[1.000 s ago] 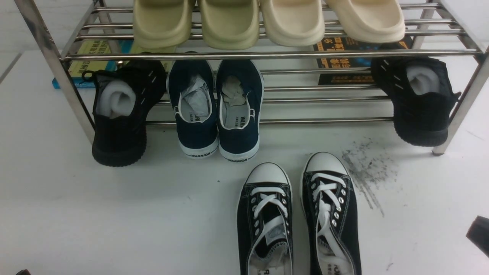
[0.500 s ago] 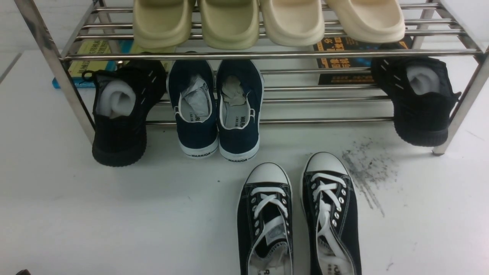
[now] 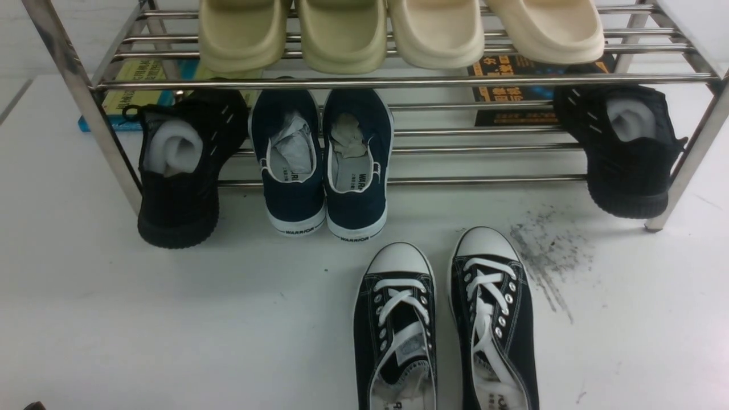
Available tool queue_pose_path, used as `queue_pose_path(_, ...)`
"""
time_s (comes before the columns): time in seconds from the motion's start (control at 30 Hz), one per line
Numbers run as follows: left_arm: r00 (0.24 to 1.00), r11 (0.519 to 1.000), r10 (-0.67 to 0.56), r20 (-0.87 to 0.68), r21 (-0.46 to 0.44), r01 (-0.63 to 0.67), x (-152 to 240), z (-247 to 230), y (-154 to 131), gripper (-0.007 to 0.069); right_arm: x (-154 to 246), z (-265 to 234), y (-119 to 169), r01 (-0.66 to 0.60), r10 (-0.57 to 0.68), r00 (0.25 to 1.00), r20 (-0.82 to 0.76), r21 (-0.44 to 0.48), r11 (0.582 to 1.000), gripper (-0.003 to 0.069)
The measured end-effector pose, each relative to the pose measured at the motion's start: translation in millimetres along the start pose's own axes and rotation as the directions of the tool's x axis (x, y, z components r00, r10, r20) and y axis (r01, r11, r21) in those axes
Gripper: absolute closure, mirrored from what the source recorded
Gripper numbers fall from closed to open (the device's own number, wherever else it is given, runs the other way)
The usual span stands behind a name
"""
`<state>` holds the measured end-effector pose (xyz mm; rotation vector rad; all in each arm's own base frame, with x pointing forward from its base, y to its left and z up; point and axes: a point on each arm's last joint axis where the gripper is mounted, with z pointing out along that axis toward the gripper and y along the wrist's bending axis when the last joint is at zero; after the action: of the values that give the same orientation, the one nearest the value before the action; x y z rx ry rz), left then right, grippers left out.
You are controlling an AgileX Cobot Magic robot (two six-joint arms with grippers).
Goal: Take the shoes off the shelf with your hand on the white table.
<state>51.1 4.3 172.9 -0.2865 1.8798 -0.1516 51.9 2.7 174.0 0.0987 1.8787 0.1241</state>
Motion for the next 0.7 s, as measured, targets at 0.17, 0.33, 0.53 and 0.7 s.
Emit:
queue_pose_path(0.17, 1.0, 1.0, 0.0, 0.0, 0.0, 0.0, 0.0, 0.0, 0.0, 0.0384, 0.4, -0.1, 2.7, 0.016, -0.016, 1.0, -0.007, -0.05, 0.999, 0.0607)
queue_pose_path(0.33, 1.0, 1.0, 0.0, 0.0, 0.0, 0.0, 0.0, 0.0, 0.0, 0.0384, 0.5, -0.1, 3.3, 0.019, -0.02, 1.0, -0.008, -0.06, 0.998, 0.0601)
queue_pose_path(0.53, 1.0, 1.0, 0.0, 0.0, 0.0, 0.0, 0.0, 0.0, 0.0, 0.0384, 0.5, -0.1, 3.3, 0.019, -0.02, 1.0, -0.008, -0.06, 0.998, 0.0594)
queue_pose_path(0.7, 1.0, 1.0, 0.0, 0.0, 0.0, 0.0, 0.0, 0.0, 0.0, 0.0384, 0.5, -0.1, 3.3, 0.019, -0.02, 1.0, -0.008, -0.06, 0.998, 0.0585)
